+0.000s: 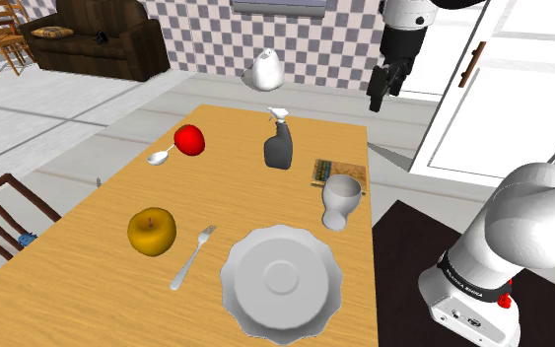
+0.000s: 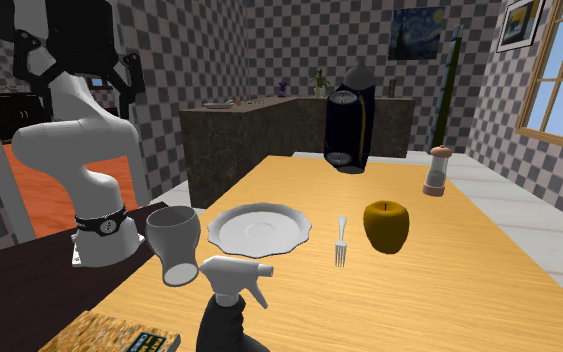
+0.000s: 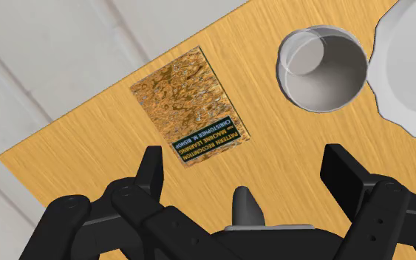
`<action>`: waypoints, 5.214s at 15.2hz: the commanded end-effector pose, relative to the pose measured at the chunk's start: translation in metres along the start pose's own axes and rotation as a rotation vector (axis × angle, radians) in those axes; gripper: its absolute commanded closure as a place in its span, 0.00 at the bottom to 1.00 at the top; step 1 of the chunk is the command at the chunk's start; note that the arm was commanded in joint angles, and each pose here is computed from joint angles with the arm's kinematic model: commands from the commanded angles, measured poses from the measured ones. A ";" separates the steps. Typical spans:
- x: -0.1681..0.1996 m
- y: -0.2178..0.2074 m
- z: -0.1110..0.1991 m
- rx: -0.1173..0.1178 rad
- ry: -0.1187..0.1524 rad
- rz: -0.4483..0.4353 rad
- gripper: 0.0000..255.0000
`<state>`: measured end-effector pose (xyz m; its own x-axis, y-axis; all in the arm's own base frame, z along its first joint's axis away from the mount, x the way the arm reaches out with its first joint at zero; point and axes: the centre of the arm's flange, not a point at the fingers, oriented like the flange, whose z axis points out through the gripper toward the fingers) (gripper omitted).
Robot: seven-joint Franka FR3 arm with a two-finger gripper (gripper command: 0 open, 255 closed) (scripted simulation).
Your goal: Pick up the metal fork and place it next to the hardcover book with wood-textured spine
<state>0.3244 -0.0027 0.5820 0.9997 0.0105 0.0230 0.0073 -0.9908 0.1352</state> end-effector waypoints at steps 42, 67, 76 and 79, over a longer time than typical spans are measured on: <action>0.195 -0.389 0.246 0.317 -0.225 0.726 0.00; 0.186 -0.416 0.284 0.329 -0.235 0.756 1.00; 0.205 -0.413 0.255 0.331 -0.234 0.757 1.00; 0.206 -0.411 0.239 0.331 -0.234 0.757 1.00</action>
<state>0.5344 0.3736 0.2884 0.7174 -0.6613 -0.2193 -0.6933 -0.7087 -0.1309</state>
